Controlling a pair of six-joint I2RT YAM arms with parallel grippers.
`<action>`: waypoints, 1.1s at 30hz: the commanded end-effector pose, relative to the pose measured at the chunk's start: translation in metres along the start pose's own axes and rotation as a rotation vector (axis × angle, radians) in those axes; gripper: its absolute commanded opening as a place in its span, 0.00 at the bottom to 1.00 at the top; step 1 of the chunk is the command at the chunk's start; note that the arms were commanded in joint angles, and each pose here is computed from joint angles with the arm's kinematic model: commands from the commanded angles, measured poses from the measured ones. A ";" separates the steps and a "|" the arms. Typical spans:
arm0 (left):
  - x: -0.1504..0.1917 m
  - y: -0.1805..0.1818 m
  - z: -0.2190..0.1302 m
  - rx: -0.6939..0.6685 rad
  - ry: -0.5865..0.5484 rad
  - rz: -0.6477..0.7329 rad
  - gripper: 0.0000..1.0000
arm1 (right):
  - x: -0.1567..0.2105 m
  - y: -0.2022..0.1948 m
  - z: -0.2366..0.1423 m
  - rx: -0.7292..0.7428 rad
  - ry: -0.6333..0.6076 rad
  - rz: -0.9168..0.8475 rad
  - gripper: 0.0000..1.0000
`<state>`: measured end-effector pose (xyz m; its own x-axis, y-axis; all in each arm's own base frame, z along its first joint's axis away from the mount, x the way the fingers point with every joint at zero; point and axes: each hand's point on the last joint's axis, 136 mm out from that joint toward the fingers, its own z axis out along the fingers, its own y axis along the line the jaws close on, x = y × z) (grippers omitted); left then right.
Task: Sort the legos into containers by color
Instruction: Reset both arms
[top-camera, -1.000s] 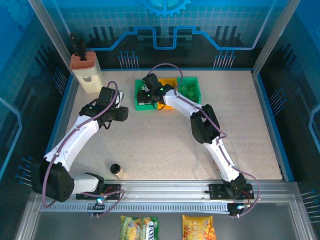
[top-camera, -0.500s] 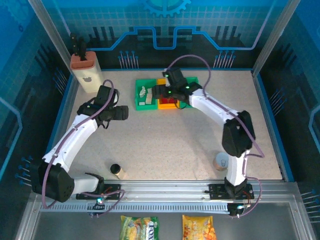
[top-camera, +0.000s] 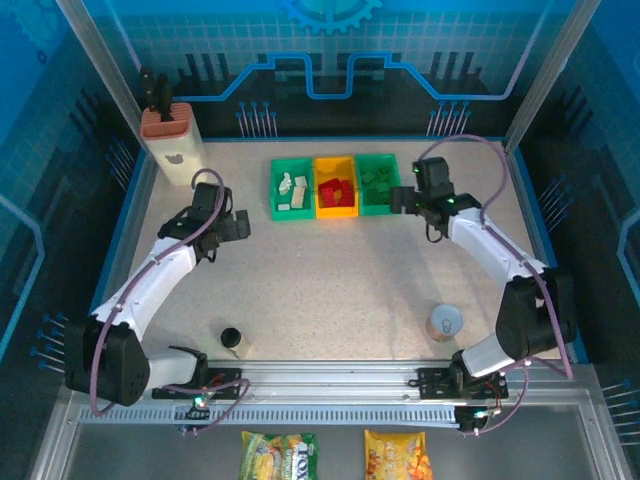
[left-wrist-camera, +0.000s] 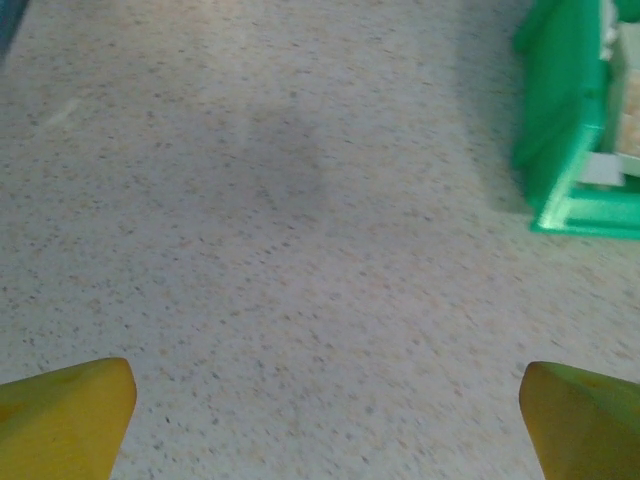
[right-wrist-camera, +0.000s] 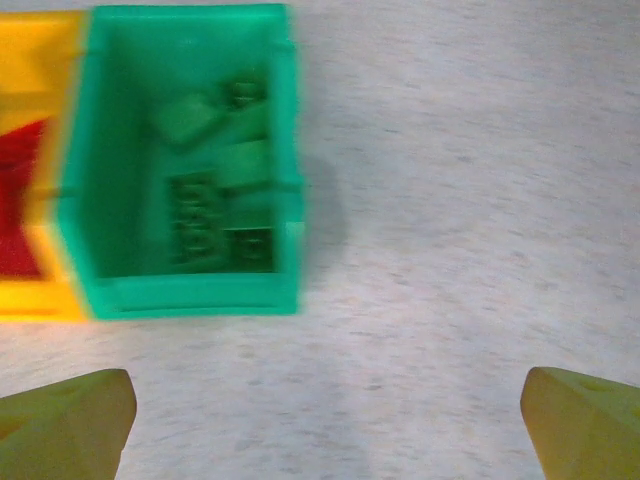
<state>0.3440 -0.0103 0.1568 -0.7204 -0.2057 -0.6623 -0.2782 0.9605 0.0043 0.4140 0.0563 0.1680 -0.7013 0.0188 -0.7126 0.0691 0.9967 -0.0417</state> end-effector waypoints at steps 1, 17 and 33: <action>-0.020 0.021 0.011 -0.083 -0.139 -0.071 0.99 | 0.010 -0.049 0.007 0.137 -0.052 0.024 1.00; -0.014 0.015 0.066 0.037 -0.459 0.029 0.99 | 0.046 -0.065 0.048 0.053 -0.291 0.021 1.00; -0.002 -0.002 0.083 0.232 -0.505 0.054 0.99 | 0.059 -0.031 0.041 -0.092 -0.442 -0.101 1.00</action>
<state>0.3868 0.0095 0.0780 -0.3746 -0.1246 -0.9188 -0.1156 0.9895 -0.0870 0.3939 0.0155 0.0840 -0.3995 -0.0696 -0.9141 -0.0289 0.9976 -0.0634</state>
